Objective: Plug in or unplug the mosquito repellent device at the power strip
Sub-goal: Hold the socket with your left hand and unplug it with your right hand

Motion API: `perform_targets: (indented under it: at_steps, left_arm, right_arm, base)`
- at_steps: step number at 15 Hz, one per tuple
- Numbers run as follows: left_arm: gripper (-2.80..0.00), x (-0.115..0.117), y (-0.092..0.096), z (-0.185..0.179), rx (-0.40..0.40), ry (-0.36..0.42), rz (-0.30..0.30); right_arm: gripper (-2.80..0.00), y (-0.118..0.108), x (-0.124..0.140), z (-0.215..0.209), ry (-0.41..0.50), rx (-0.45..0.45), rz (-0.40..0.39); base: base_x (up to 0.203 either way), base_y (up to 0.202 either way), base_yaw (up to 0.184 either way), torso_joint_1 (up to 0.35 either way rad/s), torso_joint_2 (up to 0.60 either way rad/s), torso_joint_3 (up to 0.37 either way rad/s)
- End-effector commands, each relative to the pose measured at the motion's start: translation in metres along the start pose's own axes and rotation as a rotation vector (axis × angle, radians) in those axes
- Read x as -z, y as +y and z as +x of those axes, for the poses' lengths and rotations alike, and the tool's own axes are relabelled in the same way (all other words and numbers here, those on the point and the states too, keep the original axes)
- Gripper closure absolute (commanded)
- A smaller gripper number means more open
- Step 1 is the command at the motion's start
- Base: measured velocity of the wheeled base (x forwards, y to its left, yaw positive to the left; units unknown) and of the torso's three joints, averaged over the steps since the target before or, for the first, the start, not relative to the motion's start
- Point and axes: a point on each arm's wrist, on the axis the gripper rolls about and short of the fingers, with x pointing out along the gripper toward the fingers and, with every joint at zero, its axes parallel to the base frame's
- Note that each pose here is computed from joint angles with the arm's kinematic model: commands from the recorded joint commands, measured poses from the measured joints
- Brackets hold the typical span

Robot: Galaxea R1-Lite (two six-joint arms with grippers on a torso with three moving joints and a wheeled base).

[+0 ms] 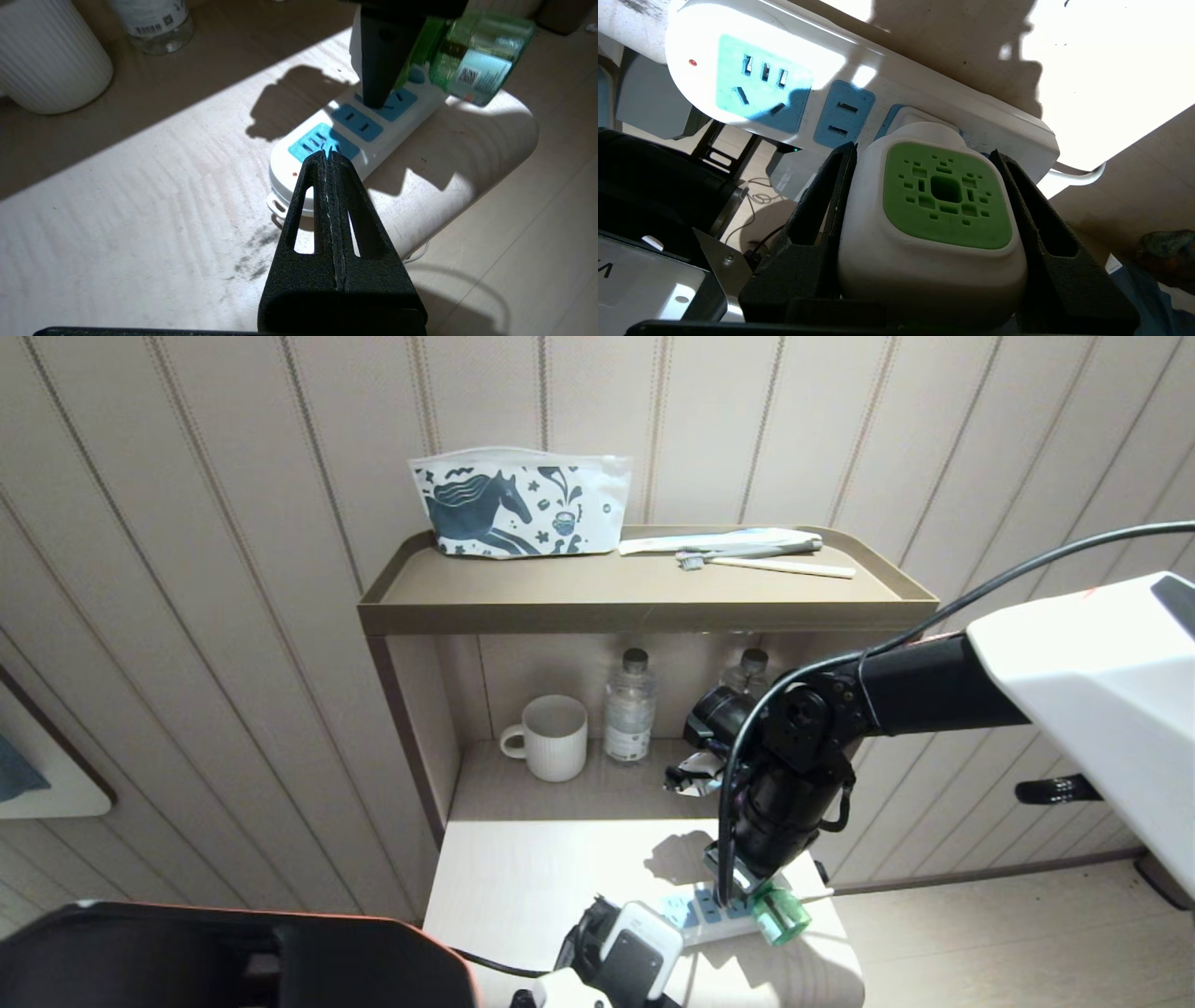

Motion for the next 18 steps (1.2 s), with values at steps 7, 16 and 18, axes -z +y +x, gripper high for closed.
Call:
perform_targets:
  at_steps: [7,16,18]
  left_arm:
    - [0.0,0.039,-0.029,0.035,-0.127,-0.016,-0.008]
    - [0.0,0.043,-0.033,0.042,-0.157,-0.025,-0.014]
    - [0.0,0.045,-0.033,0.042,-0.157,-0.021,-0.013]
  right_arm:
    - [0.0,0.0,0.001,0.002,0.009,-0.003,-0.001]
    - [0.0,0.002,0.002,0.013,0.044,-0.006,-0.006]
    - [0.0,0.003,0.002,0.016,0.052,-0.006,-0.008]
  base:
    - [0.0,0.0,0.0,0.0,0.0,0.0]
    - [0.0,0.0,0.0,0.0,0.0,0.0]
    - [0.0,0.0,0.0,0.0,0.0,0.0]
